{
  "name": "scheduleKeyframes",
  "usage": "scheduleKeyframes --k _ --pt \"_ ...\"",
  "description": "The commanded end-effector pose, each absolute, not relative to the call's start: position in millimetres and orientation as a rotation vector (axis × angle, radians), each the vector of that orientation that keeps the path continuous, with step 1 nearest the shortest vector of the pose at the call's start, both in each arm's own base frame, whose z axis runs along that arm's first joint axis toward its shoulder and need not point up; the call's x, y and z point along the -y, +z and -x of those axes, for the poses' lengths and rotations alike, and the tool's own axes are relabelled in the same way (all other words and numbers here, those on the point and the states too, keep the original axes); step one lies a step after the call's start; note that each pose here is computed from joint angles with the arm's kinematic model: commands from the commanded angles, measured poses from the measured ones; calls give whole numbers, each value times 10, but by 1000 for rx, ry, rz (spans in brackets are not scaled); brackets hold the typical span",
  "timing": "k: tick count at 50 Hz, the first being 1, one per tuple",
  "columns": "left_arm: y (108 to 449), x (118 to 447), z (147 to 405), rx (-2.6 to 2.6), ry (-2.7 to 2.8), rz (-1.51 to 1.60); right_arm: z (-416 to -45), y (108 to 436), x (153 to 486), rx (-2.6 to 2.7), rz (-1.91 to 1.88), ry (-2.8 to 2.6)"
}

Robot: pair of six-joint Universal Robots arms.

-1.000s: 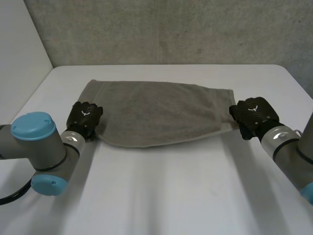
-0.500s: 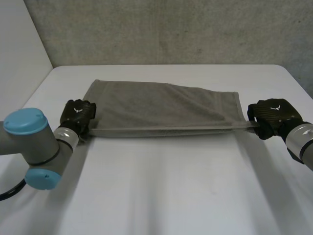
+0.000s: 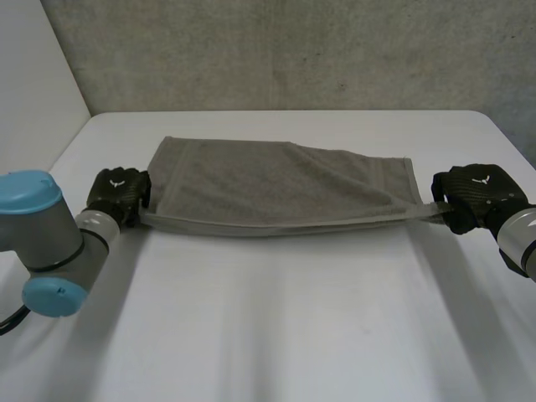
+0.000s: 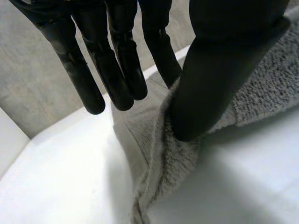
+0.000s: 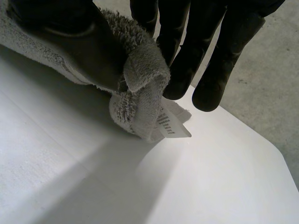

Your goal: Fold the towel.

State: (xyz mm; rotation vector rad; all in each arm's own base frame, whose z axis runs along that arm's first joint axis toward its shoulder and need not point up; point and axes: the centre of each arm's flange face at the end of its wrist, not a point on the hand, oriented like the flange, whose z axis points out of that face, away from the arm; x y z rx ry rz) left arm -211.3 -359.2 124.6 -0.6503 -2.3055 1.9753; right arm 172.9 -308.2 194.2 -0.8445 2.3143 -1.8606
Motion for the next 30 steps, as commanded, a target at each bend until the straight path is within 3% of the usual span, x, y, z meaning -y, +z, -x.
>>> scheduleKeyframes --k 1,8,13,16,18,21,30 --pt "1202 3567 2138 2317 1896 691 -1724 1949 3091 -2314 844 -1865" --pt "1317 3496 2149 2329 1856 709 -1683 2074 3117 -2300 830 -1917" --pt "2017 3349 1979 2255 2011 661 -1650 2435 3026 -2239 830 -1950" --pt "2184 3276 1929 2232 2058 649 -1615 2590 2941 -2248 835 -1878" --pt "2484 3081 1873 2171 2139 636 -1590 2660 2889 -2261 835 -1827" --pt "2639 2857 1861 2137 2154 652 -1518 2745 2798 -2307 822 -1713" --pt "2677 2526 1874 2120 2074 708 -1408 2853 2643 -2337 977 -1566"
